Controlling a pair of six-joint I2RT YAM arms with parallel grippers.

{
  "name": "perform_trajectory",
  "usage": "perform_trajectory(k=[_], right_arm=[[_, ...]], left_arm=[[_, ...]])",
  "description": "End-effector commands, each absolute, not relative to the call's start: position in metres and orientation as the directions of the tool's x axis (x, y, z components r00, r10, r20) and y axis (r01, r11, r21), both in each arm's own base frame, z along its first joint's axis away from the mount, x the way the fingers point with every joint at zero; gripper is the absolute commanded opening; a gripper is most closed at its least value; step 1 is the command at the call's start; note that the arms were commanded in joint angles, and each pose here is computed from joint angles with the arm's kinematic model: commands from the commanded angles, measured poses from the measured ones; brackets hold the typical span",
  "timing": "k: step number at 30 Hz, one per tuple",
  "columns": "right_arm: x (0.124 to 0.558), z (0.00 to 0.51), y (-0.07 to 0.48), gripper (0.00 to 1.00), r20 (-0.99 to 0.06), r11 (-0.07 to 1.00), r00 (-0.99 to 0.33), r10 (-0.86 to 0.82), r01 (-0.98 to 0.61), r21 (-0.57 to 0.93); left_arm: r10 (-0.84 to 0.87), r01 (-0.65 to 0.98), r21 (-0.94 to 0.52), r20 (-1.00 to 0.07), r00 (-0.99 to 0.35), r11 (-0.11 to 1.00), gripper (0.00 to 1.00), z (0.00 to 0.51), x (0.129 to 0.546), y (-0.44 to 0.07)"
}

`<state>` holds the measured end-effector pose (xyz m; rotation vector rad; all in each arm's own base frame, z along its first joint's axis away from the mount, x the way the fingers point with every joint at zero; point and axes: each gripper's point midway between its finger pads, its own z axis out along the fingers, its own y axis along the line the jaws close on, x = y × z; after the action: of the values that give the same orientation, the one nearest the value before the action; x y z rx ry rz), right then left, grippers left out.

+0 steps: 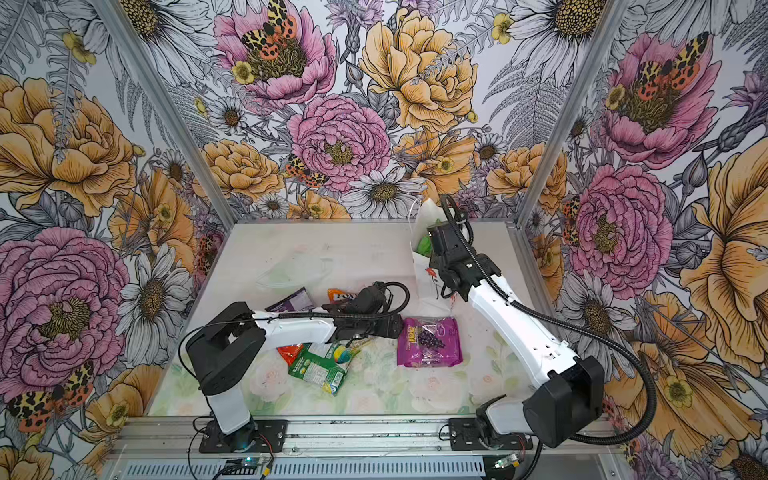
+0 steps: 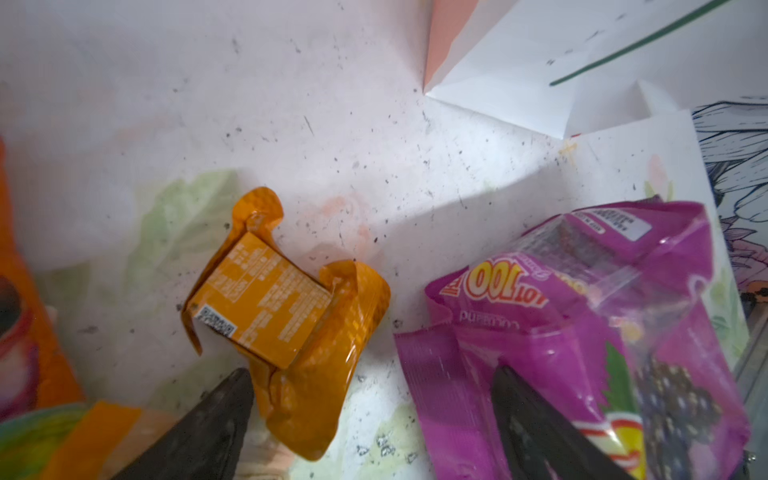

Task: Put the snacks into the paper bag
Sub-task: 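Lower the left gripper over the purple grape candy bag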

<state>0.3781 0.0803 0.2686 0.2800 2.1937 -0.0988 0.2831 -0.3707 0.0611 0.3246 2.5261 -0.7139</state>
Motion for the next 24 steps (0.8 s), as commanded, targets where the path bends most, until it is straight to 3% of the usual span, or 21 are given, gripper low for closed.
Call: perform_trajectory(k=[1, 9, 15, 24], right_arm=[[0.373, 0.282, 0.076, 0.00, -0.822, 0.968, -0.537, 0.188, 0.241, 0.064], [0.372, 0.276, 0.077, 0.00, -0.815, 0.968, -0.548, 0.191, 0.241, 0.065], [0.371, 0.275, 0.077, 0.00, -0.813, 0.969, -0.549, 0.193, 0.239, 0.068], [0.372, 0.277, 0.078, 0.00, -0.812, 0.970, -0.550, 0.194, 0.231, 0.075]], left_arm=[[0.036, 0.366, -0.513, -0.544, -0.838, 0.776, 0.91, 0.097, 0.283, -0.383], [-0.001, 0.316, -0.646, -0.441, -0.898, 0.695, 0.97, 0.109, 0.233, -0.385], [-0.009, 0.297, -0.674, -0.410, -0.912, 0.676, 0.98, 0.100, 0.231, -0.385], [0.000, 0.259, -0.738, -0.331, -0.944, 0.623, 0.91, 0.071, 0.239, -0.403]])
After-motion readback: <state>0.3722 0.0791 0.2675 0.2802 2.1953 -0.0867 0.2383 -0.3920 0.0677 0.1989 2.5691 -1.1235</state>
